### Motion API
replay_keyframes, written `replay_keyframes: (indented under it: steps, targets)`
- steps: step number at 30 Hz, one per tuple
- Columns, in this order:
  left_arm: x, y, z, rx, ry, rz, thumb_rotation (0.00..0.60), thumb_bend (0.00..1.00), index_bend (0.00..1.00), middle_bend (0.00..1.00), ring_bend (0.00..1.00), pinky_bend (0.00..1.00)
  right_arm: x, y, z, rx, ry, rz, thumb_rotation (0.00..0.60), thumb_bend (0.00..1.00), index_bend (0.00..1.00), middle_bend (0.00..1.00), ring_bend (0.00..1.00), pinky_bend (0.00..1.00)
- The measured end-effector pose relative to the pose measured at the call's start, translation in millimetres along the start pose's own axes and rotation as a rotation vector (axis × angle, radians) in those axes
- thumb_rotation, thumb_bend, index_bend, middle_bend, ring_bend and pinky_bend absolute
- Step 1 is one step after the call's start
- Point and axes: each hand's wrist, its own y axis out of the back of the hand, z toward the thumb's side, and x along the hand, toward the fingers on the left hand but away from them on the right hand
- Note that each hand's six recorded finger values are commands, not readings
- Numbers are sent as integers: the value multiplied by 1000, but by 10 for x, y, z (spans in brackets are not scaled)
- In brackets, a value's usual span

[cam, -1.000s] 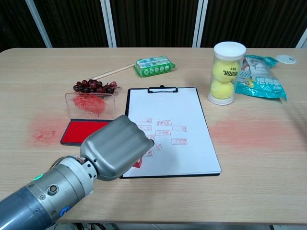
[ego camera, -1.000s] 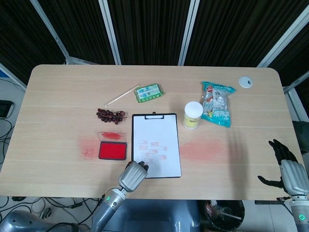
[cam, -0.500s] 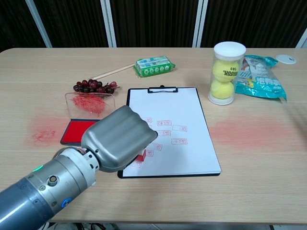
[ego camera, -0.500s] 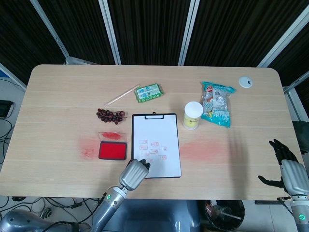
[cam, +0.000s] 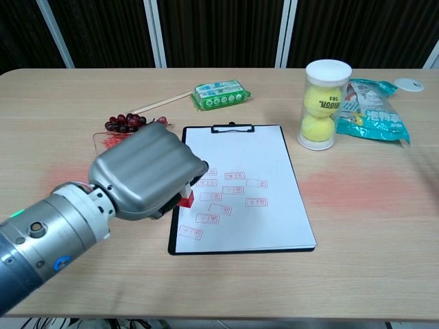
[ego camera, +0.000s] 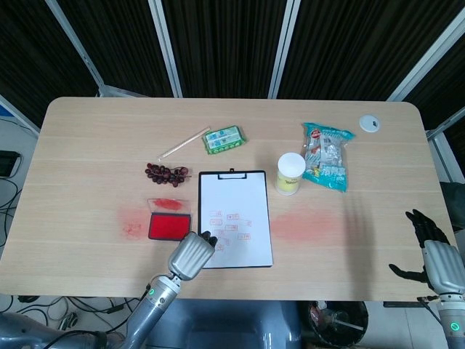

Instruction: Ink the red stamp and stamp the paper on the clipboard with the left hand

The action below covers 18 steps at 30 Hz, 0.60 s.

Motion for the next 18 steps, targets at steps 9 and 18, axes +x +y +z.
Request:
replay_keyframes:
  steps: [9,18]
  targets:
    - [-248,-22,-587,-8,83,-3,600,468,723,790,956,1000,10,-3,13,11,5,-3,600,137,0,0,0,135]
    - [-570,-219,-1216,-23,196,-43,600,468,714,782,955,1000,12,-3,15,19,6,-7,600,137,0,0,0,135]
